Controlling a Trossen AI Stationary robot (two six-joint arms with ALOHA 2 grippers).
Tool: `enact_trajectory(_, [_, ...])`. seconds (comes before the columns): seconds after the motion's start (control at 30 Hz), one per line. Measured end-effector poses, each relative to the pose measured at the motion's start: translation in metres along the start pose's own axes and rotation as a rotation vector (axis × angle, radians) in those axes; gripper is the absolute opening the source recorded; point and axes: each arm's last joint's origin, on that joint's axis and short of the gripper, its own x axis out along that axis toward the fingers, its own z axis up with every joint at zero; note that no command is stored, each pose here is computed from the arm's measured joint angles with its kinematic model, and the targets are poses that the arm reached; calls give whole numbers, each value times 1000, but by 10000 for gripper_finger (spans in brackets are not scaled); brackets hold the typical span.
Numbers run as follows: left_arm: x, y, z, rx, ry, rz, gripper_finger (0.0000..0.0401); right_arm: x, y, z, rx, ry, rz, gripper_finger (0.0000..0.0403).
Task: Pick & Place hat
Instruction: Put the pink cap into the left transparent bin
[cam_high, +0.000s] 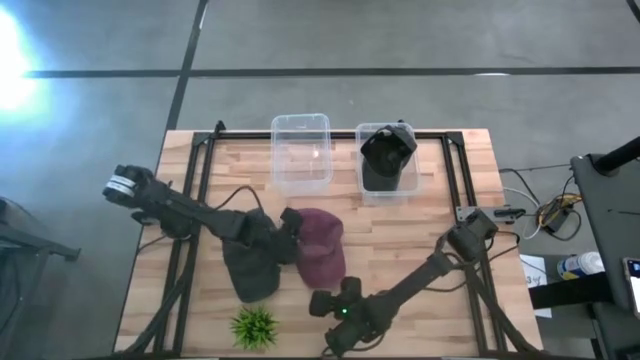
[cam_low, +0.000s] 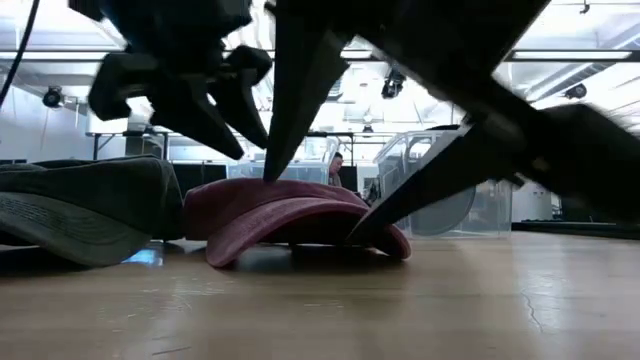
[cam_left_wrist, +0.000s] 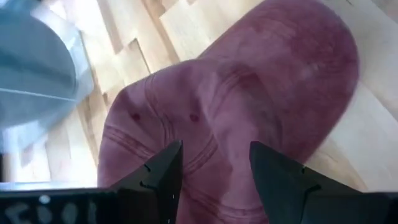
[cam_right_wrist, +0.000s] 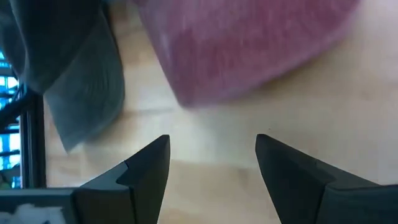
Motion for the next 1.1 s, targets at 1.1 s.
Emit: enact_trajectory(1.1, [28, -2, 12, -336, -30, -275, 179, 9, 19, 40, -98, -159, 54, 150])
